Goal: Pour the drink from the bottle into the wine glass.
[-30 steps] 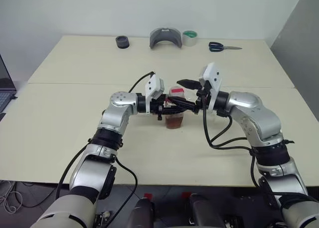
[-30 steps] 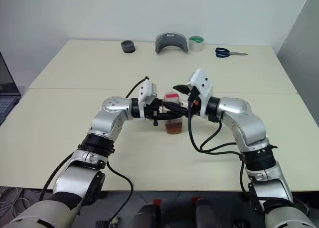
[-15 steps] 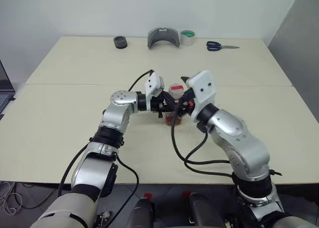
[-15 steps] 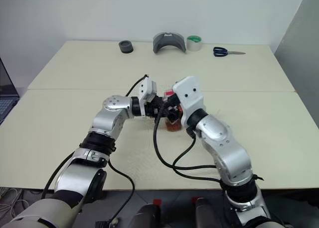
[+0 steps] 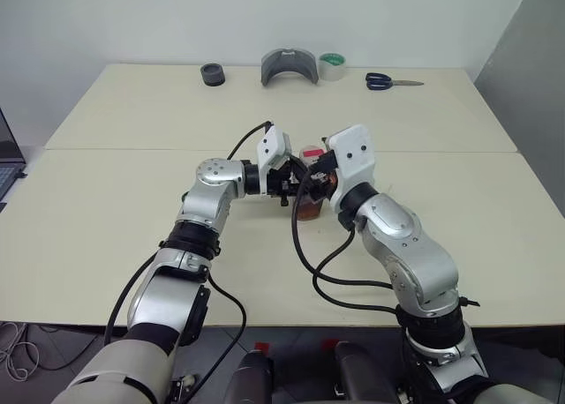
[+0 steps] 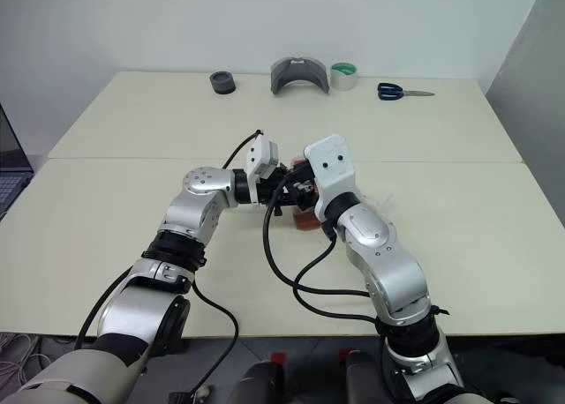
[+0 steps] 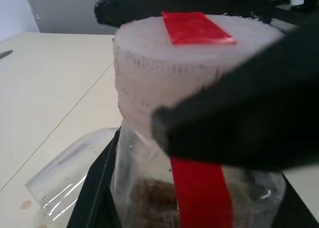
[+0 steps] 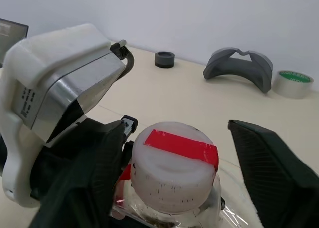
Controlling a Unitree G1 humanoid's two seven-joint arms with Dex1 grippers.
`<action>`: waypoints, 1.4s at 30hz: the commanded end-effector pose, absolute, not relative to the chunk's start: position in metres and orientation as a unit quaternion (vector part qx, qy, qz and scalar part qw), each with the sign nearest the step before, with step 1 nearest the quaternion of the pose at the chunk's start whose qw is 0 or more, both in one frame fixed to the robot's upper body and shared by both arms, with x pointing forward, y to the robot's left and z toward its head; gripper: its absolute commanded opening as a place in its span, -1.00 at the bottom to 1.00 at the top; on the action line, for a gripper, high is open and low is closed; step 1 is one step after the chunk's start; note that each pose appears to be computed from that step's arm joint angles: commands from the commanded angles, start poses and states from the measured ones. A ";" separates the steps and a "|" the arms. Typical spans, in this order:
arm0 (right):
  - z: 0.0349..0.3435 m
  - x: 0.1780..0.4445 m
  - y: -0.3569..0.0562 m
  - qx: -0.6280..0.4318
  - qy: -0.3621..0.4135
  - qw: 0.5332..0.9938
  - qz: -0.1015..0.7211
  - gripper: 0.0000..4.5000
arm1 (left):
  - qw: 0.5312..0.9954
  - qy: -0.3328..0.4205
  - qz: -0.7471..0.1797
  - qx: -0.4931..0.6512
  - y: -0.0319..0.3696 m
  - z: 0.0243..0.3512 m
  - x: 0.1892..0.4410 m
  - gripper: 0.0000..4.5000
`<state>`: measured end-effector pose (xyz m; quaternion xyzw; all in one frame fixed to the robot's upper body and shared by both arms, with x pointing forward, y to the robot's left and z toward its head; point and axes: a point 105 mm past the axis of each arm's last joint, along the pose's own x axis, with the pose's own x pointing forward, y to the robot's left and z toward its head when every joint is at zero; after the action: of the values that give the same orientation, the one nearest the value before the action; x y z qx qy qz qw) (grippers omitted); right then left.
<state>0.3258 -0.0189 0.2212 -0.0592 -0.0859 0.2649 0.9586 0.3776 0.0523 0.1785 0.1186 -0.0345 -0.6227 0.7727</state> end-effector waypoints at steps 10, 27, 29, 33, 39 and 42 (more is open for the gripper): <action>0.229 0.307 -0.001 -0.084 -0.128 0.871 0.467 -0.16 | 0.769 -0.067 -0.622 0.129 0.056 0.199 0.375 -0.20; 0.248 0.318 -0.041 -0.114 -0.106 0.824 0.545 1.00 | 0.766 -0.075 -0.624 0.131 0.058 0.207 0.373 -0.23; 0.253 0.307 -0.040 -0.096 -0.110 0.828 0.541 1.00 | 0.766 -0.075 -0.625 0.128 0.058 0.207 0.373 -0.23; 0.254 0.301 -0.036 -0.097 -0.123 0.852 0.499 1.00 | 0.762 -0.074 -0.631 0.125 0.057 0.208 0.373 -0.23; 0.248 0.317 -0.026 -0.134 -0.131 0.877 0.442 1.00 | 0.756 -0.073 -0.638 0.125 0.054 0.208 0.372 -0.23; 0.248 0.328 -0.028 -0.142 -0.132 0.888 0.416 1.00 | 0.754 -0.073 -0.640 0.126 0.053 0.208 0.371 -0.23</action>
<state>0.3263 -0.0256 0.2325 -0.1313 -0.0985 0.4352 0.8852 0.3722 0.0554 0.1857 0.1224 -0.0355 -0.6381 0.7593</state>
